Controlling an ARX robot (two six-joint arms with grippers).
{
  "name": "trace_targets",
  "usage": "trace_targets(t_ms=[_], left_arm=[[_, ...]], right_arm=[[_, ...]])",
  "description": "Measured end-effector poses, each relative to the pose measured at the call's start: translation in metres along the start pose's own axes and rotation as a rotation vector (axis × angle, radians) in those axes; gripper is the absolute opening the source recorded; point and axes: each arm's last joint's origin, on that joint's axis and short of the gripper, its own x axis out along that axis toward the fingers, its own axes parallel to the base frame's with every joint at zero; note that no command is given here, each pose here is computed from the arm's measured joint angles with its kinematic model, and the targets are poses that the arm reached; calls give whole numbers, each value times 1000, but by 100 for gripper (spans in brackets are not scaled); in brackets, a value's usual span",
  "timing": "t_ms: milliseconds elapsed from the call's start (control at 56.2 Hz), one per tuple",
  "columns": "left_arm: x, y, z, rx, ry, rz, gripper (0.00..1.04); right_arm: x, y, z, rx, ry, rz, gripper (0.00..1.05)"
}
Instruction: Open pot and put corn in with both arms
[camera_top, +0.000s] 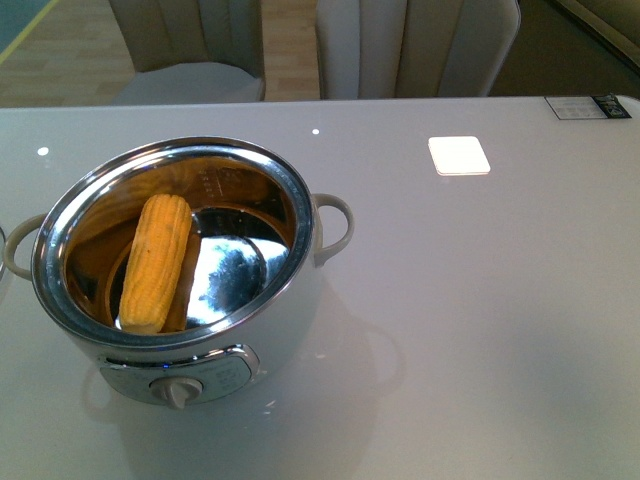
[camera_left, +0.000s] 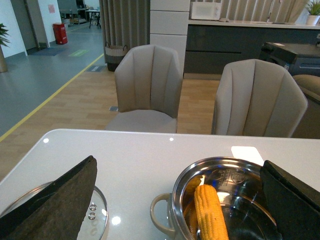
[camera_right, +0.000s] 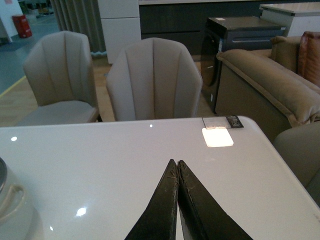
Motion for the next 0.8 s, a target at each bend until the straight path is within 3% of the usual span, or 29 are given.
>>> trace_targets(t_ms=[800], left_arm=[[0,0,0,0,0,0,98]], right_arm=[[-24,0,4,0,-14,-1,2]])
